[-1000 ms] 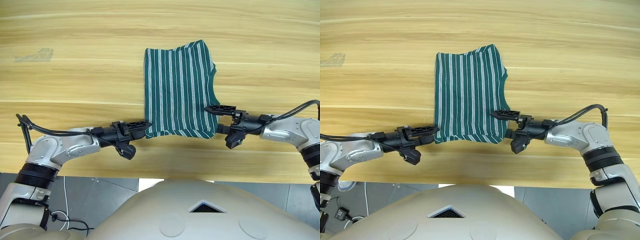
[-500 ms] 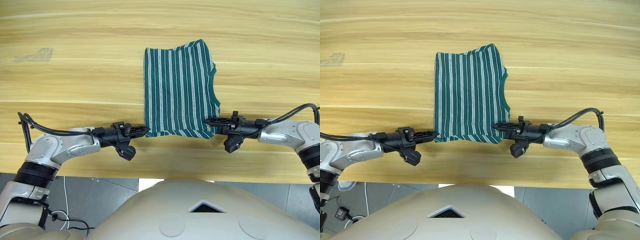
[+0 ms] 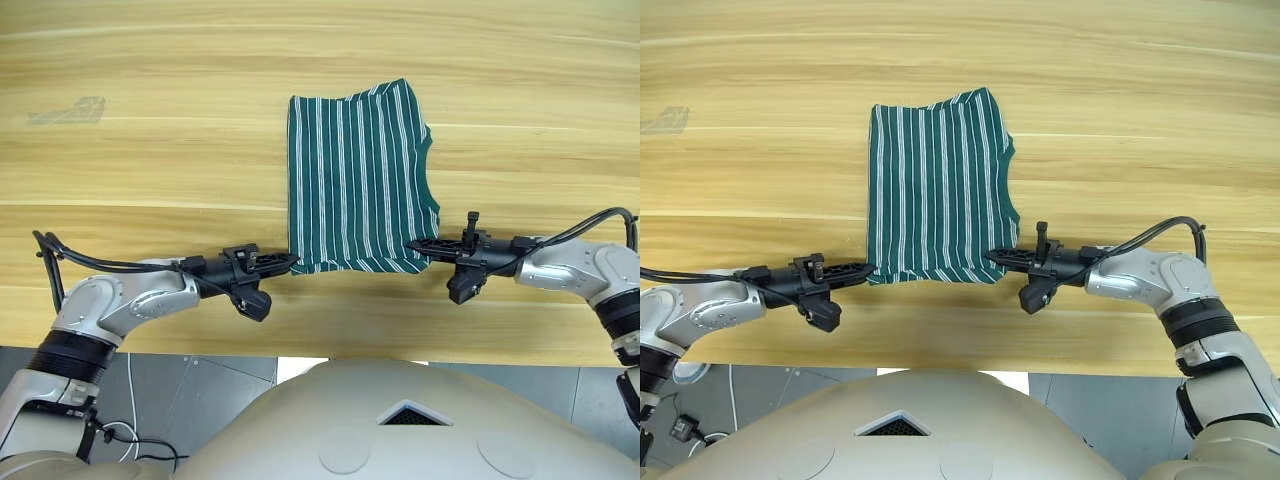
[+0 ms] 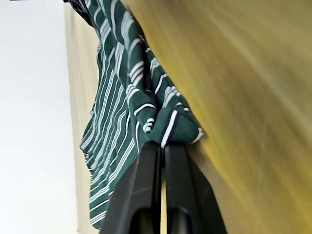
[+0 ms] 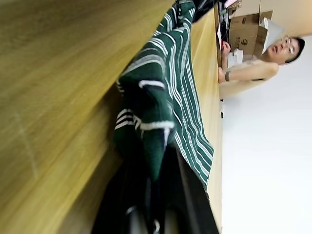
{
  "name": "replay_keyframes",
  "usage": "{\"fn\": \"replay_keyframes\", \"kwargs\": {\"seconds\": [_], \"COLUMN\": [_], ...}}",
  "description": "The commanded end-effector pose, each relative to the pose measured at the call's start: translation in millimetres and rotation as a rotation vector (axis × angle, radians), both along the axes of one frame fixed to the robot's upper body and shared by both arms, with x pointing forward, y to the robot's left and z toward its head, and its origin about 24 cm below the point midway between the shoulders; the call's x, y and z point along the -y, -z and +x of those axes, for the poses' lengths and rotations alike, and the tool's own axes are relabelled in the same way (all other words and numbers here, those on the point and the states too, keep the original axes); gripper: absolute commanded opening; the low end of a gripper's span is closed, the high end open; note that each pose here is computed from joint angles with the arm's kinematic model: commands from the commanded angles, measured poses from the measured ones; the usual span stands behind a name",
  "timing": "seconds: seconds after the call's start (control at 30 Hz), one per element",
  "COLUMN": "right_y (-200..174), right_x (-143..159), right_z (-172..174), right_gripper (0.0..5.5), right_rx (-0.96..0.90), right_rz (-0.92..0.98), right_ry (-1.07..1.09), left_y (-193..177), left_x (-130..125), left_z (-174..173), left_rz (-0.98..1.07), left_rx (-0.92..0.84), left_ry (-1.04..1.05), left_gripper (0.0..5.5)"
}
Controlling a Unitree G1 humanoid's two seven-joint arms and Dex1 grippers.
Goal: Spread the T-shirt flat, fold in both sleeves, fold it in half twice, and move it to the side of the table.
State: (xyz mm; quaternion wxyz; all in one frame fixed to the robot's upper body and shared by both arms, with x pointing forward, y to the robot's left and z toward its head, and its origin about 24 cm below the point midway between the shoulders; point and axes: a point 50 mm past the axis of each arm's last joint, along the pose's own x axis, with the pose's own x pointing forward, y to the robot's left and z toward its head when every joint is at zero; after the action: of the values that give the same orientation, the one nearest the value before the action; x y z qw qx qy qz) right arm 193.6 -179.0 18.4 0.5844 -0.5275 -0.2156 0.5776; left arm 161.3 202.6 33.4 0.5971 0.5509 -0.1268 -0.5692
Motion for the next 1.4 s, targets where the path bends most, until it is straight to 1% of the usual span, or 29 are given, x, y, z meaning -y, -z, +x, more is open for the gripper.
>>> {"fn": "replay_keyframes", "kwargs": {"seconds": [0.03, 0.17, 0.23, 0.3, 0.4, 0.5, 0.6, 0.73, 0.83, 0.9, 1.03, 1.13, 1.23, 1.3, 1.4], "right_y": [9, -7, -18, -31, -52, -61, -62, -58, -54, -53, -55, -58, -59, -57, -57], "right_x": [5, 7, 9, 12, 20, 22, 22, 25, 25, 24, 24, 22, 22, 21, 14], "right_z": [-6, -5, -2, 2, 8, 9, 5, -3, -16, -25, -38, -35, -24, -11, 14], "right_gripper": [0.03, 0.03, 0.03, 0.03, 0.03, 0.03, 0.03, 0.03, 0.03, 0.03, 0.03, 0.03, 0.03, 0.03, 0.03], "right_rx": [-0.301, -0.569, -0.705, -0.817, -0.947, -0.984, -1.013, -1.014, -1.044, -1.073, -1.107, -1.081, -1.038, -0.984, -0.885], "right_rz": [-0.019, 0.012, 0.05, 0.094, 0.164, 0.2, 0.208, 0.175, 0.14, 0.125, 0.121, 0.145, 0.169, 0.187, 0.264], "right_ry": [0.167, 0.253, 0.288, 0.315, 0.335, 0.339, 0.338, 0.355, 0.339, 0.326, 0.309, 0.308, 0.334, 0.379, 0.447], "left_y": [-10, -31, -42, -49, -51, -49, -53, -52, -59, -61, -61, -64, -55, -47, -41], "left_x": [-1, -3, 0, -1, -10, -13, -13, -23, -13, -9, -8, -6, -13, -20, -24], "left_z": [-1, 5, 5, 5, 7, -1, -15, -21, -34, -43, -55, -54, -34, -14, 9], "left_rz": [-0.099, -0.173, -0.213, -0.22, -0.189, -0.166, -0.183, -0.164, -0.212, -0.208, -0.189, -0.217, -0.185, -0.166, -0.193], "left_rx": [-0.136, -0.225, -0.312, -0.4, -0.478, -0.581, -0.747, -0.821, -0.882, -0.916, -0.959, -0.969, -0.861, -0.733, -0.622], "left_ry": [-0.099, -0.16, -0.173, -0.184, -0.22, -0.222, -0.207, -0.236, -0.186, -0.161, -0.153, -0.151, -0.244, -0.351, -0.455], "left_gripper": [0.0, 0.0, 0.0, 0.0, 0.0, 0.0, 0.0, 0.0, 0.0, 0.0, 0.0, 0.0, 0.0, 0.0, 0.0]}}
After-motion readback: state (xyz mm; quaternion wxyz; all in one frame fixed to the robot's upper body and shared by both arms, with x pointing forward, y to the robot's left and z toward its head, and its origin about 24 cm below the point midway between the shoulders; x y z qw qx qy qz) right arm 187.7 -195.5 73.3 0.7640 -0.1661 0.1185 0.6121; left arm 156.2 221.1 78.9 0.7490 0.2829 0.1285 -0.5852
